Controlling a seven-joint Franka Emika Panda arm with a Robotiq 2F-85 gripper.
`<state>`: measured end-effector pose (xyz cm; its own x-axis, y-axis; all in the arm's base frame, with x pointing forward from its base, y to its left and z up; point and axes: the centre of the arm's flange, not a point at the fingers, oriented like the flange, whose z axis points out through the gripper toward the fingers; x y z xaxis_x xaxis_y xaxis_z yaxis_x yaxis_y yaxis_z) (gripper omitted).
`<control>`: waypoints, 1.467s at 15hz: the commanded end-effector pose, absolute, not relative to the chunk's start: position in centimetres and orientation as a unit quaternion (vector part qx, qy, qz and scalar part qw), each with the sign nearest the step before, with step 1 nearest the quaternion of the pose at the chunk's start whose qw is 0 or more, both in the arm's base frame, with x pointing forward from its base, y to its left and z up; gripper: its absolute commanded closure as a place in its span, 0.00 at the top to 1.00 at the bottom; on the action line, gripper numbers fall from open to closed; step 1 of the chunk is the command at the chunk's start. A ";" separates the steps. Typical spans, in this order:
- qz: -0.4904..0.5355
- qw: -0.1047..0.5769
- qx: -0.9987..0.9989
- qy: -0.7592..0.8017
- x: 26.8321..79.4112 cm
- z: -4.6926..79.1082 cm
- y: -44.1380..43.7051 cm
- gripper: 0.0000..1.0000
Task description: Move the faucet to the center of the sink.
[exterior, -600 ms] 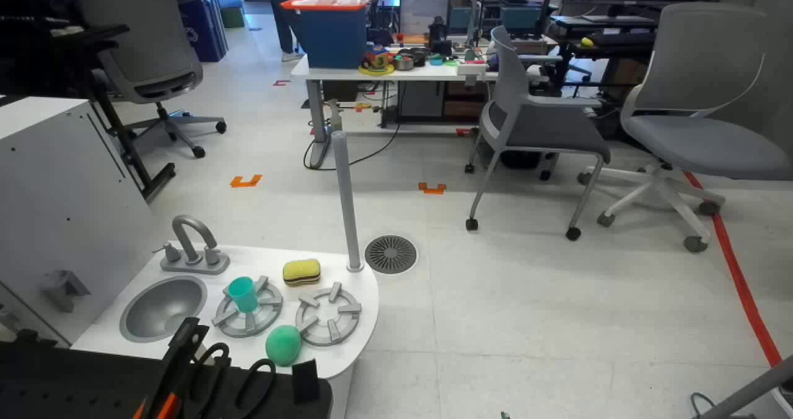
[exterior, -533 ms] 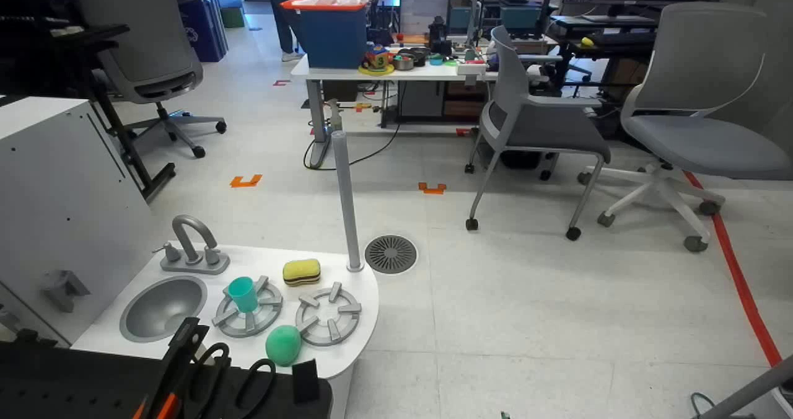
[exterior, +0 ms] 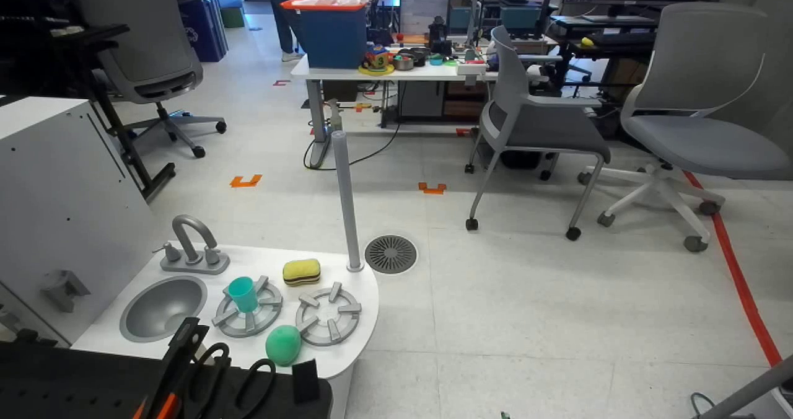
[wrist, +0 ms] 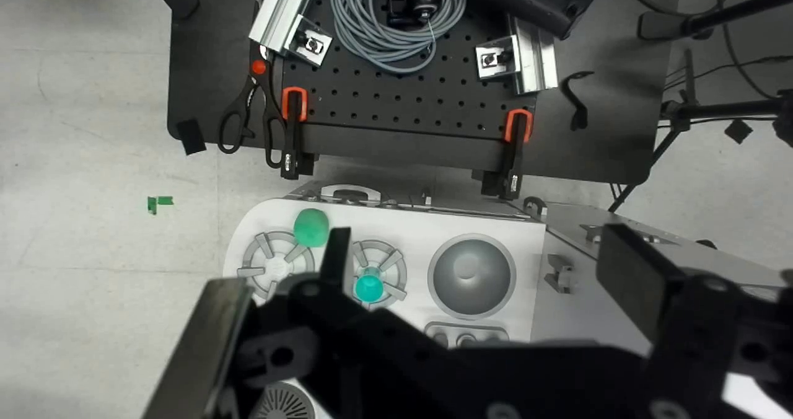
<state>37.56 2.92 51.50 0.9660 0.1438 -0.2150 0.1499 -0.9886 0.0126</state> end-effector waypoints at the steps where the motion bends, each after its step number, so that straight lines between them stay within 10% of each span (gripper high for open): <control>1: -0.097 0.006 0.993 0.060 40.1 49.9 3.7 1.00; 22: 0.014 0.122 0.977 0.172 60.0 6.3 7.7 1.00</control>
<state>58.43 7.04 10.06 0.9694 0.2436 -0.0319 0.2451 -0.9503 0.1919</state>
